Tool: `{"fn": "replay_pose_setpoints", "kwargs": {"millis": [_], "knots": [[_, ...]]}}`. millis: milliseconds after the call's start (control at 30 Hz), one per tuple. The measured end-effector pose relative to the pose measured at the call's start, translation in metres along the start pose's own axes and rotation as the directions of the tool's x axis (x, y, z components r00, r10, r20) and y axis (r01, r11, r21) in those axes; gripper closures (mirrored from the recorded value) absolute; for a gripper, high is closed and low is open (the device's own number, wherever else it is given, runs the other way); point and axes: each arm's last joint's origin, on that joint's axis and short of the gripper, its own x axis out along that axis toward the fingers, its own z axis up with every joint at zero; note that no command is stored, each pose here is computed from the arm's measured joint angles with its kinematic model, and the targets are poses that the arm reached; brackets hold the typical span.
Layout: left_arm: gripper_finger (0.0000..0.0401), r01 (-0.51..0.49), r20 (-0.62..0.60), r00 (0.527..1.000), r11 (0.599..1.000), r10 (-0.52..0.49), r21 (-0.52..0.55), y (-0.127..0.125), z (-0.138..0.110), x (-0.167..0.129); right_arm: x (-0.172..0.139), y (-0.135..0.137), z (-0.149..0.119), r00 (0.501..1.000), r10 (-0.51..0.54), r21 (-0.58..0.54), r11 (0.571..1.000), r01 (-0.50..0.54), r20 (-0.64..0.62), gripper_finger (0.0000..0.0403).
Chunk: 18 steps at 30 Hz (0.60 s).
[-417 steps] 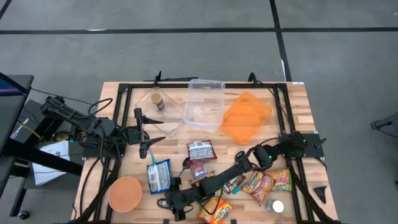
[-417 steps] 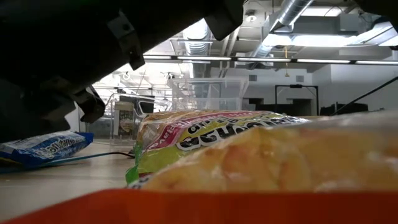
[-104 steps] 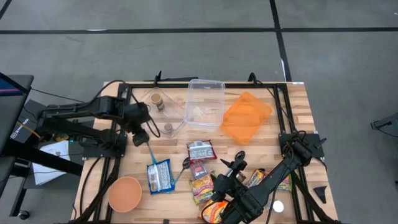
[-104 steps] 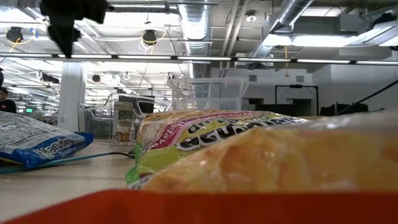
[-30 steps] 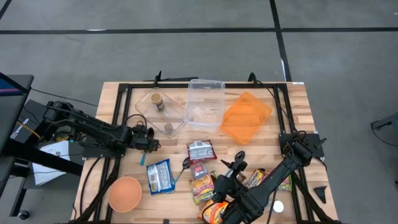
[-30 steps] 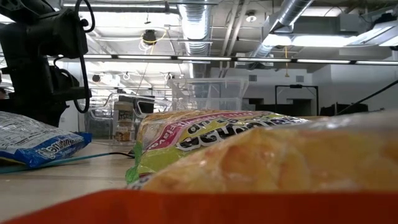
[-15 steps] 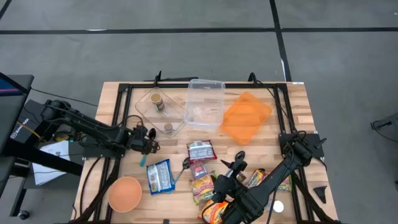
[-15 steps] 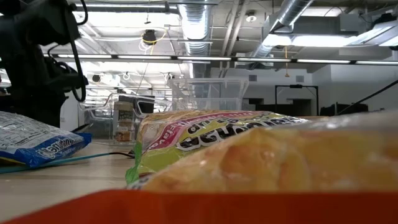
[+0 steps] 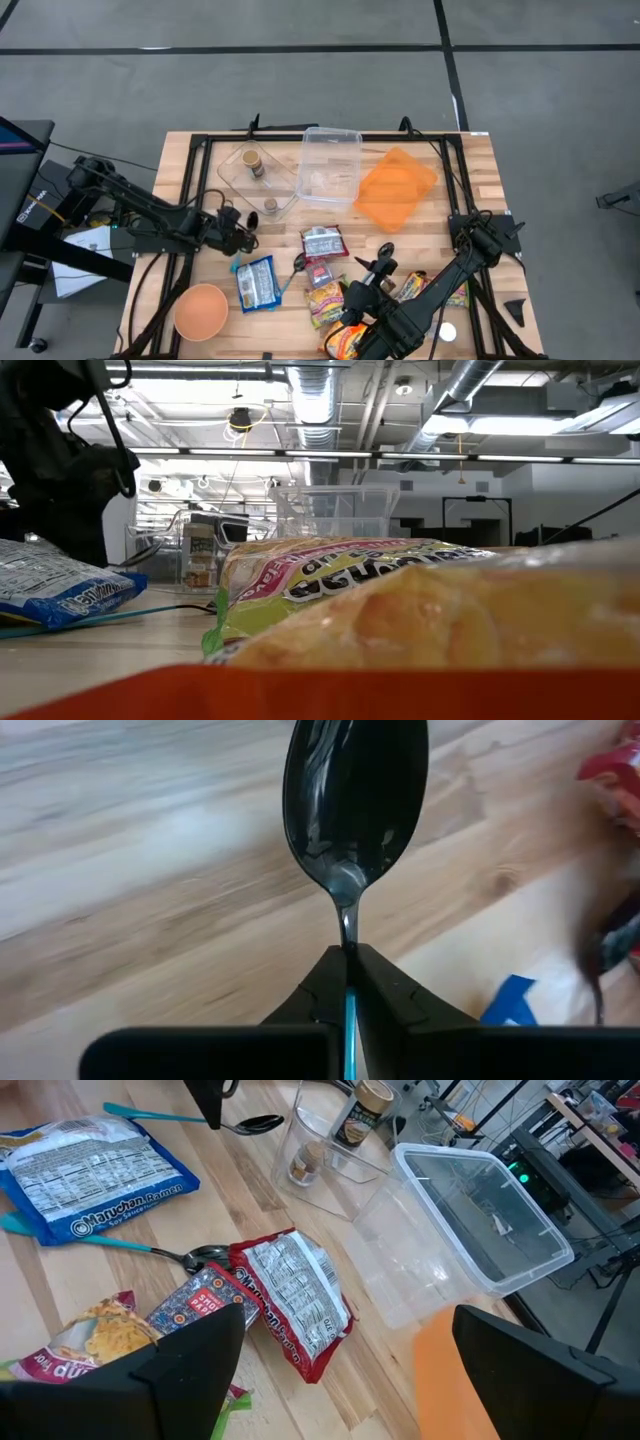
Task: Pick & Place Food Item
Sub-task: Put the blue spoon into the orange bin
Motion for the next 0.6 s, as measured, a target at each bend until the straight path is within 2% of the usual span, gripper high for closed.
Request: {"fn": "replay_pose_setpoints", "kwargs": {"millis": [333, 600], "knots": [[0.04, 0.063, 0.035, 0.997, 0.997, -0.064, 0.038, -0.006, -0.004, -0.003, 0.0, 0.0, 0.0, 1.0, 0.001, 0.003, 1.0, -0.001, 0.001, 0.0049], [0.04, 0.217, 0.055, 0.973, 0.971, -0.223, 0.104, -0.018, -0.001, -0.012, 0.0, 0.0, 0.0, 1.0, 0.002, 0.004, 1.0, -0.002, 0.001, 0.0049]]}}
